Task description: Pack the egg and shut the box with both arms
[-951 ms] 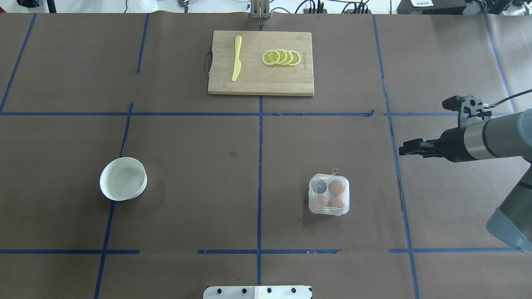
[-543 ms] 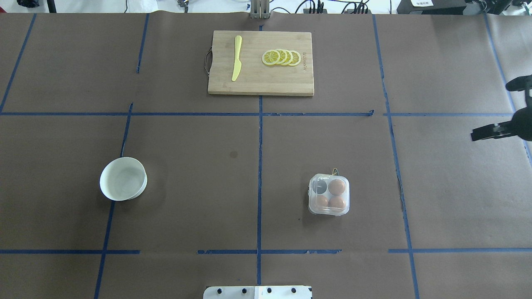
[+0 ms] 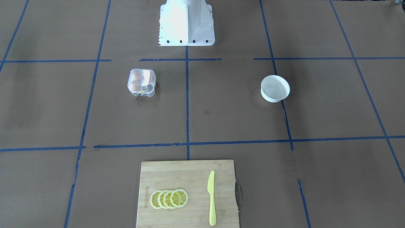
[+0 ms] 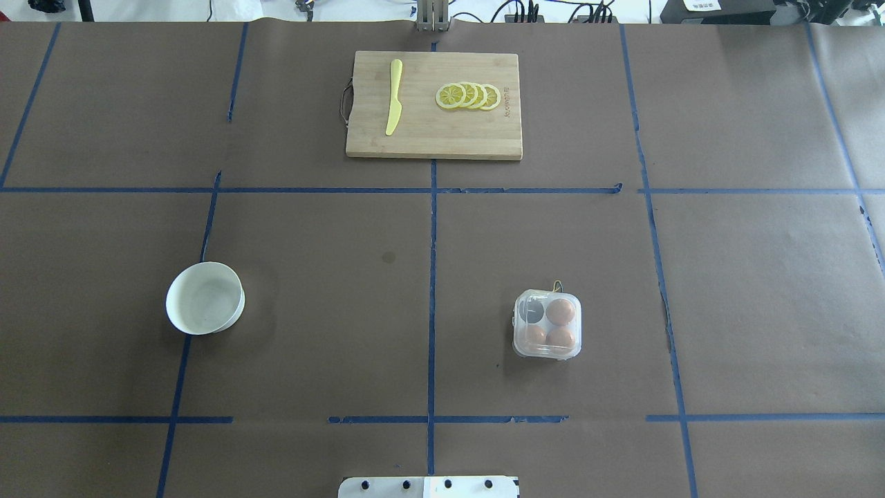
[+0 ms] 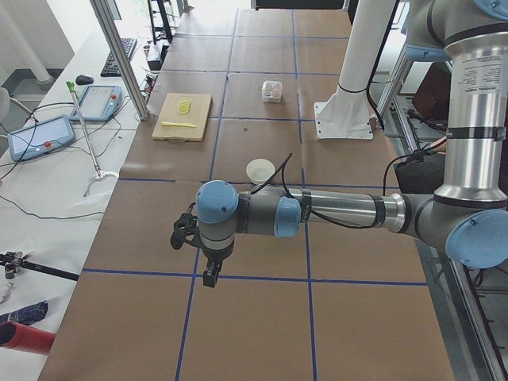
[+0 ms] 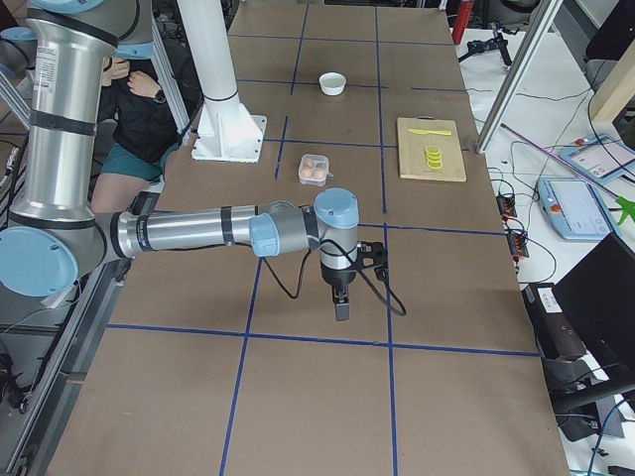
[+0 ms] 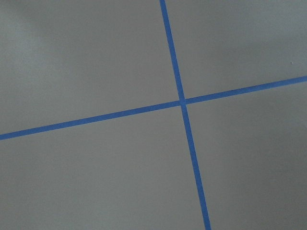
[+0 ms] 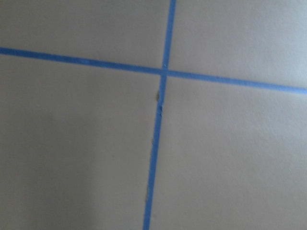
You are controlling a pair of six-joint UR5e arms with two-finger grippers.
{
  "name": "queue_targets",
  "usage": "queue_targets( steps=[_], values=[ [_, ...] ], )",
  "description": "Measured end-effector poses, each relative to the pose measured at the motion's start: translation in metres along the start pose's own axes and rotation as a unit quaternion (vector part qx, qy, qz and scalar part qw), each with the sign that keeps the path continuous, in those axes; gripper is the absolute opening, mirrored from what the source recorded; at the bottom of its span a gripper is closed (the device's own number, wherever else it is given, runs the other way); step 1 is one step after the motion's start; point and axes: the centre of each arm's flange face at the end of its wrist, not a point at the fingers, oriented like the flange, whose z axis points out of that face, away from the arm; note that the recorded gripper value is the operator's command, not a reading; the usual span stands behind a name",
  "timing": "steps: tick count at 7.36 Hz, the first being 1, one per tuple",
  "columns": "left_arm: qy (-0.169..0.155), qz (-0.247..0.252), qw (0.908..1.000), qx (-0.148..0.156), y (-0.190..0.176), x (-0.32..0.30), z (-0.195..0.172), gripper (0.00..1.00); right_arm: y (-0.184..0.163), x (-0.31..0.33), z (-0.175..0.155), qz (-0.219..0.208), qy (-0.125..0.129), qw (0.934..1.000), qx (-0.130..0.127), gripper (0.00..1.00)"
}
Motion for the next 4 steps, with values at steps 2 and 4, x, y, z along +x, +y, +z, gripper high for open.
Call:
queue_targets(
  steps=[2,4],
  values=[
    [-0.001,-0.003,1.0,-0.003,0.002,-0.002,0.002,1.0,0.04,0.033,0.018,0.039,-0.002,0.9985,-0.039,1.0],
    [0.0,-0.004,1.0,-0.004,0.002,-0.003,0.004,1.0,0.047,0.038,0.026,0.046,-0.016,0.9977,-0.046,1.0]
  ],
)
